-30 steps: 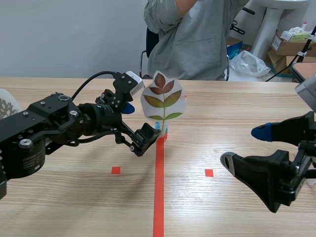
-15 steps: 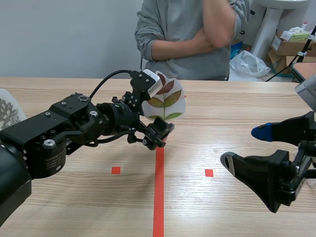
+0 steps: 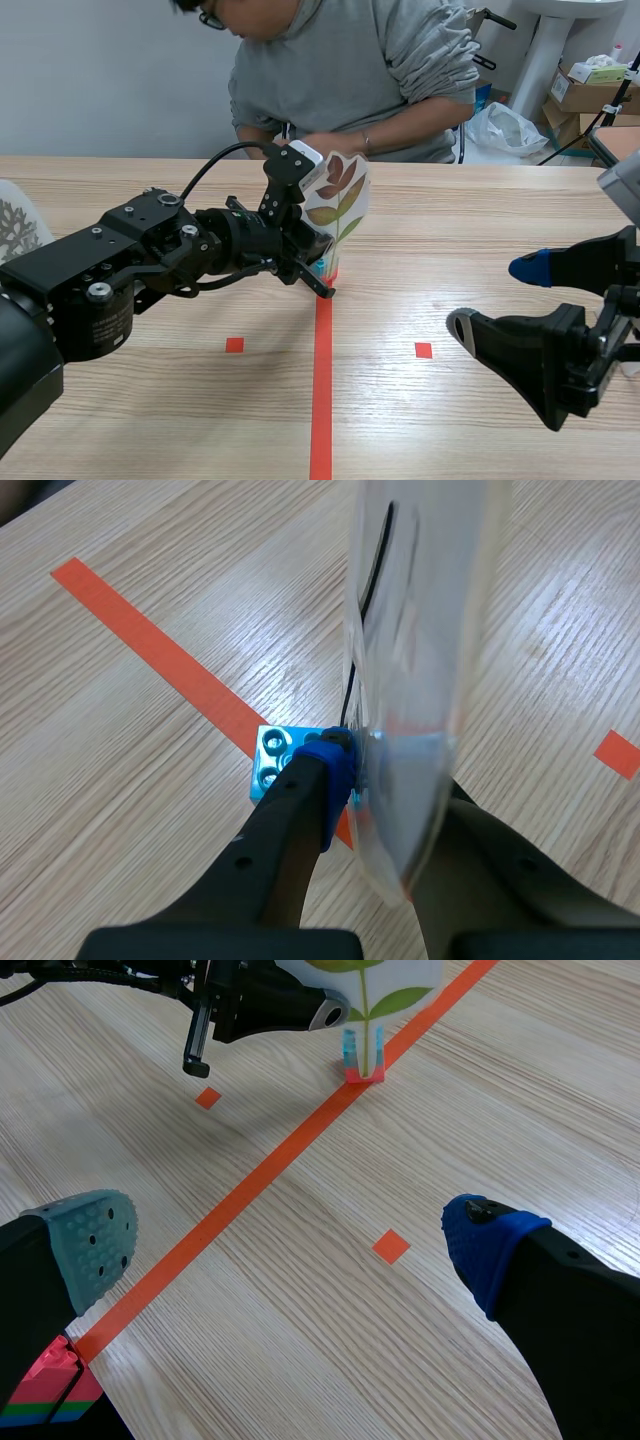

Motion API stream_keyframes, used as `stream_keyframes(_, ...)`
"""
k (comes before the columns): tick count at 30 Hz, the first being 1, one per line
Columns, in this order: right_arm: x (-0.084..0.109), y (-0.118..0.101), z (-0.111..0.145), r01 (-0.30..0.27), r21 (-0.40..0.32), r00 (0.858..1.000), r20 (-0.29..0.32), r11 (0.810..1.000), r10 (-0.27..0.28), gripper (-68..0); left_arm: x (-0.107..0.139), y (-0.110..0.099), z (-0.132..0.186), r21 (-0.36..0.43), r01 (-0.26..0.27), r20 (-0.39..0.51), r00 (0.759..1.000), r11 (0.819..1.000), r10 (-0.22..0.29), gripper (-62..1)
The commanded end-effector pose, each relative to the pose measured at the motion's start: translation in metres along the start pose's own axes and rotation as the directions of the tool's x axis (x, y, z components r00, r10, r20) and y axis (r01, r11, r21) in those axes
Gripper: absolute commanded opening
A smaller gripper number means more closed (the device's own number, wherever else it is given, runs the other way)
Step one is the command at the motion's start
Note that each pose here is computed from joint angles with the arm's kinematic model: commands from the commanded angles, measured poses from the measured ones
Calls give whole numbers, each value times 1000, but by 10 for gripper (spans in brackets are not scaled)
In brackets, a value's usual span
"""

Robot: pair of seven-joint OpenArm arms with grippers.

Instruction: Do the leaf sorting experiment

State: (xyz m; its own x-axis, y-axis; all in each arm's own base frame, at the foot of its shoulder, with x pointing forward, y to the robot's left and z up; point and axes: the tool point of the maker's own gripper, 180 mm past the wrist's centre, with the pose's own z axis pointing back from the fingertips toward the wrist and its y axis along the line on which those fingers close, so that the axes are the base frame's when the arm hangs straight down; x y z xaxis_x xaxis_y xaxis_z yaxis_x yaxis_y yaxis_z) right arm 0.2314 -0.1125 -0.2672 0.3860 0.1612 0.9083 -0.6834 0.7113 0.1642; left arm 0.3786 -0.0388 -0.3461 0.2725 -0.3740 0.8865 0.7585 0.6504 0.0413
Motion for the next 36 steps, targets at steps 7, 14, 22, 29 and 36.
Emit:
stream_keyframes(7,13,-3,2,-28,2,999,29,1000,28,-41,19,2,-2,4,3,50,999,1000,-3,-579)
stream_keyframes(14,13,-3,2,-28,2,999,29,1000,28,-41,30,10,9,11,-18,62,998,1000,17,-578)
stream_keyframes(22,13,-3,2,-28,2,999,29,1000,28,-41,33,30,46,55,-97,99,991,994,92,-578)
stream_keyframes(29,13,-3,2,-28,2,999,29,1000,28,-41,18,72,103,191,-170,146,979,967,144,-578)
stream_keyframes(36,13,-3,2,-28,2,999,29,1000,28,-41,-15,122,167,360,-258,176,962,896,207,-578)
